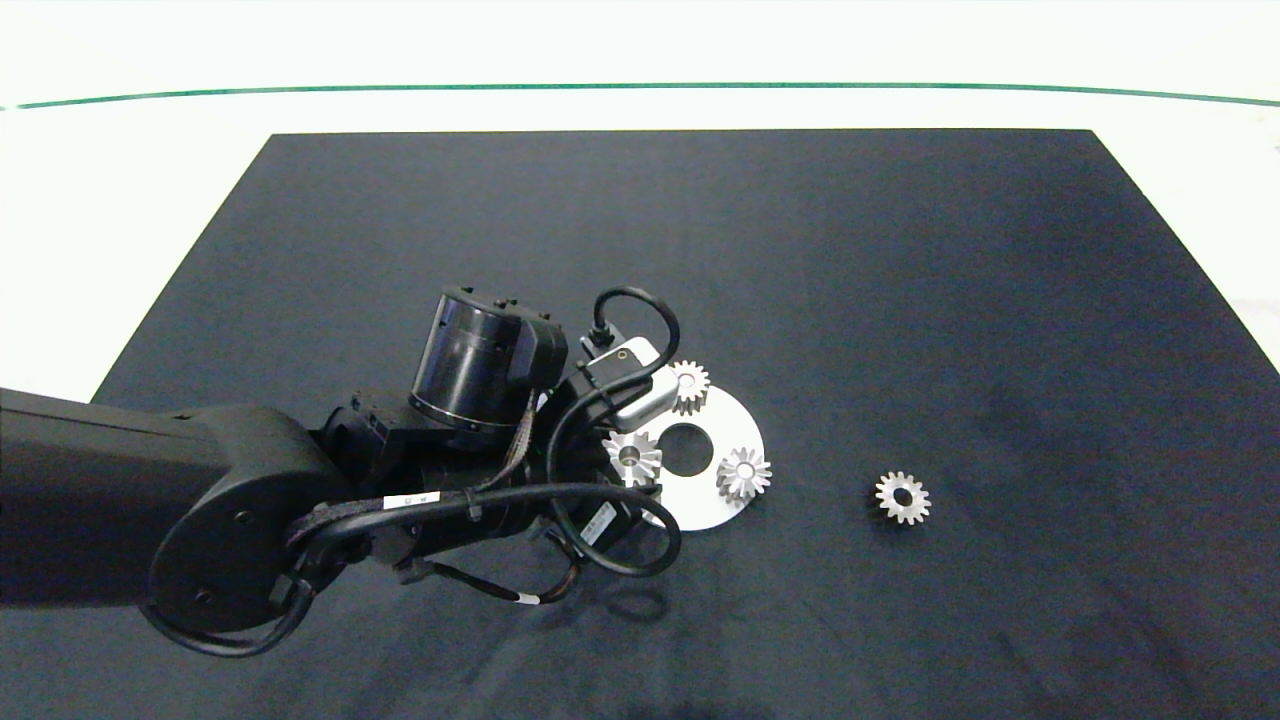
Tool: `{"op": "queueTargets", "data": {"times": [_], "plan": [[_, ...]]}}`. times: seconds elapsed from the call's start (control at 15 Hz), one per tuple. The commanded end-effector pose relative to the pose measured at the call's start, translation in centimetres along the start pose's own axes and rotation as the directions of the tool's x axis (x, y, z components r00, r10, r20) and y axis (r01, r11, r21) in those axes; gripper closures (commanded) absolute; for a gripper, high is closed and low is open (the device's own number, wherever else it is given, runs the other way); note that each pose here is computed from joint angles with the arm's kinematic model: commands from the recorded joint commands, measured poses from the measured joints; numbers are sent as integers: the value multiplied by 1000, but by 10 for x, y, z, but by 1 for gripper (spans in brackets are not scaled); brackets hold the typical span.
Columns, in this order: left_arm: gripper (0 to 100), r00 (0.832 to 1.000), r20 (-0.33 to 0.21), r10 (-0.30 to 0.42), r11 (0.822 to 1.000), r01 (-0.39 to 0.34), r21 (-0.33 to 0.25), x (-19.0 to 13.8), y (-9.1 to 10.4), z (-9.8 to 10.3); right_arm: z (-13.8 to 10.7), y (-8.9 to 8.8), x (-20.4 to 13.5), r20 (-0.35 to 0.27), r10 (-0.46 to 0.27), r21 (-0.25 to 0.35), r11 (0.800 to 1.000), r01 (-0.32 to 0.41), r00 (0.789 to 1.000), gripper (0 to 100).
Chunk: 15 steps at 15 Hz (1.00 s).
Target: Remove an incorrectly installed larger gear and replace it with the correct smaller gear
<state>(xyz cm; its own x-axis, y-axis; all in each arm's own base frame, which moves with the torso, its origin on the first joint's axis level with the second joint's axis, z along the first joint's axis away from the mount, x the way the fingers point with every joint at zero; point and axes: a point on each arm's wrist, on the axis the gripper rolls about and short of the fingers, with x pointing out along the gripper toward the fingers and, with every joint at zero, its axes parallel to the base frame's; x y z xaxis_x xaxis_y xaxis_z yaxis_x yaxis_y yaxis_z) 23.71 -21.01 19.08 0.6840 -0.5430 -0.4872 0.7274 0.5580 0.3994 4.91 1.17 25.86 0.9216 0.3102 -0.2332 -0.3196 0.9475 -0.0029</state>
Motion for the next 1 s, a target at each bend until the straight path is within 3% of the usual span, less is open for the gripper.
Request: {"op": "queueTargets", "data": {"times": [0.07,0.33,0.53,0.8,1.0], "plan": [[66,999,33,31,999,-32,6,-14,5,7,0,0,-1,1,0,-1,1000,0,1000,0],[66,999,11,41,999,-41,2,-29,10,5,0,0,-2,7,0,-2,1000,0,1000,0],[66,996,-34,80,997,-81,-17,-43,26,-3,-1,1,-4,13,-2,-3,1000,2,1000,0],[66,985,-81,150,986,-155,-60,-54,50,-20,-3,1,-4,10,-3,-2,1000,3,1000,0],[66,977,-134,168,978,-183,-105,-60,65,-46,-4,1,-5,11,-3,-2,1000,3,1000,0]]}}
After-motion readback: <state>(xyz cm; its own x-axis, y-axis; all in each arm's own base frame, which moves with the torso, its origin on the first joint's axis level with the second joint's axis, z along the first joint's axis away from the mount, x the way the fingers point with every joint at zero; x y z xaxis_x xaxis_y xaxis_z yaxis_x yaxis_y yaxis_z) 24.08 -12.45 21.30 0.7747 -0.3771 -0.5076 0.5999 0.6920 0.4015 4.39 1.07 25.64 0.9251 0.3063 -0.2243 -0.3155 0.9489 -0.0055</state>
